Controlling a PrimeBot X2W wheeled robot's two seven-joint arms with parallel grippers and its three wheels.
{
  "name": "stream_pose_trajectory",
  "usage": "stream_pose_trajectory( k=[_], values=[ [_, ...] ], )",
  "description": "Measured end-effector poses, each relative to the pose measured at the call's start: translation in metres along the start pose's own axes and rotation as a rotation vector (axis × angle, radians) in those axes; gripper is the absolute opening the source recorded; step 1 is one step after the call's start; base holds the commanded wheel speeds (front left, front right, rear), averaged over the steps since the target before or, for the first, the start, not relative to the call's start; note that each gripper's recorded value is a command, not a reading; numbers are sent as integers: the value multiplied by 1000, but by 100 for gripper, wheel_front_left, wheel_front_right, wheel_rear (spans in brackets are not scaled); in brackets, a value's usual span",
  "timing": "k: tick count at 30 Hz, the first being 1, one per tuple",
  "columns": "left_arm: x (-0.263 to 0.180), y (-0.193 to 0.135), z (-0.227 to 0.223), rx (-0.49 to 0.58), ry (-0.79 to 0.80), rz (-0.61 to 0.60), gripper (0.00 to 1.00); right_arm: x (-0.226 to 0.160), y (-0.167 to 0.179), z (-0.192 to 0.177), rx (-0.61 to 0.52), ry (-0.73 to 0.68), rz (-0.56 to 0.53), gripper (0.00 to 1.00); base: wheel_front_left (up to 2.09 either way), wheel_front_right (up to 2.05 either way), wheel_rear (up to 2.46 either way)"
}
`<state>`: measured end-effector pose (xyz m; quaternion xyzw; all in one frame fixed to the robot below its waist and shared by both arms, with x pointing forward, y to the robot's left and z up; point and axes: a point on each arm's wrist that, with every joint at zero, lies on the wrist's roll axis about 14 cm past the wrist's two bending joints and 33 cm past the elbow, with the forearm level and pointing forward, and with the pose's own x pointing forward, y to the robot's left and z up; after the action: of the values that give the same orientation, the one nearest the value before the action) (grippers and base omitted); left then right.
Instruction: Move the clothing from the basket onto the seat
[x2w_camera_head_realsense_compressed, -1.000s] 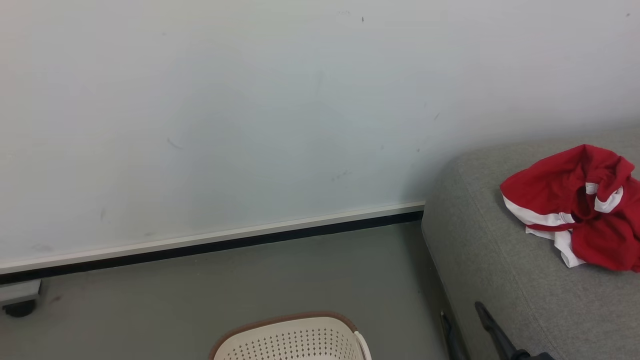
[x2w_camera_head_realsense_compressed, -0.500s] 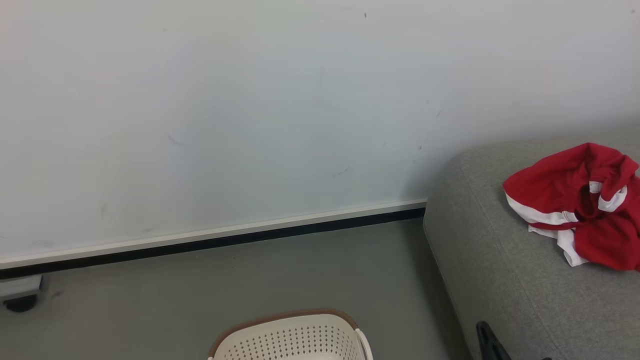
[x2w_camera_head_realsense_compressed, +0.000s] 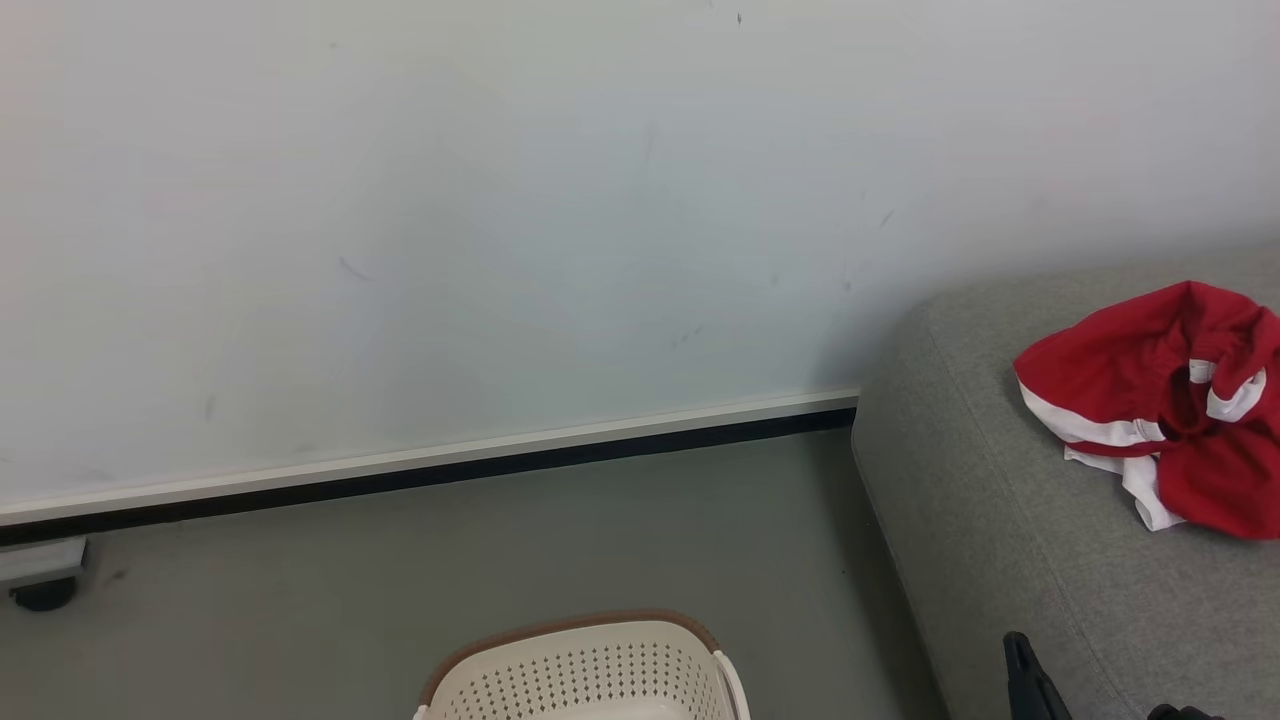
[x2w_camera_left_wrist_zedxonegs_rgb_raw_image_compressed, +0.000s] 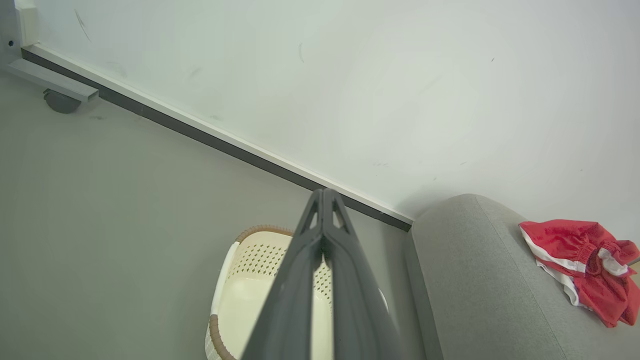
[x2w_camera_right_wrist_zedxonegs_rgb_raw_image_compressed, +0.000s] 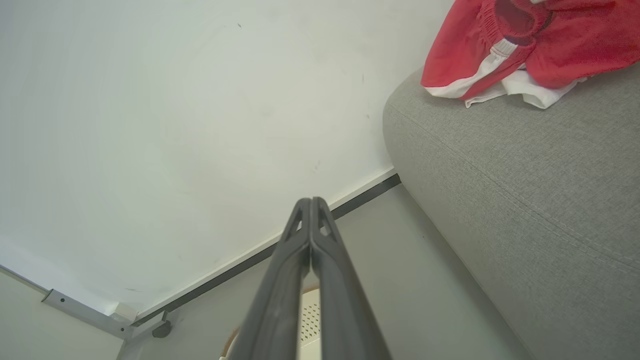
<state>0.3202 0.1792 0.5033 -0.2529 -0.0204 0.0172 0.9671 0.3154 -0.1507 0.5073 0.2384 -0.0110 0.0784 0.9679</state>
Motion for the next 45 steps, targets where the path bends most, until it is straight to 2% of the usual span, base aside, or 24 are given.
stream_pose_trajectory(
  k=[26,45],
  values=[
    [17,-4,-4,-374,39,5,0,11,-36,13,369,-16,-116,0,0,0,0],
    [26,-5,-9,-585,67,10,0,17,-52,19,594,-37,-156,0,0,0,0]
  ],
)
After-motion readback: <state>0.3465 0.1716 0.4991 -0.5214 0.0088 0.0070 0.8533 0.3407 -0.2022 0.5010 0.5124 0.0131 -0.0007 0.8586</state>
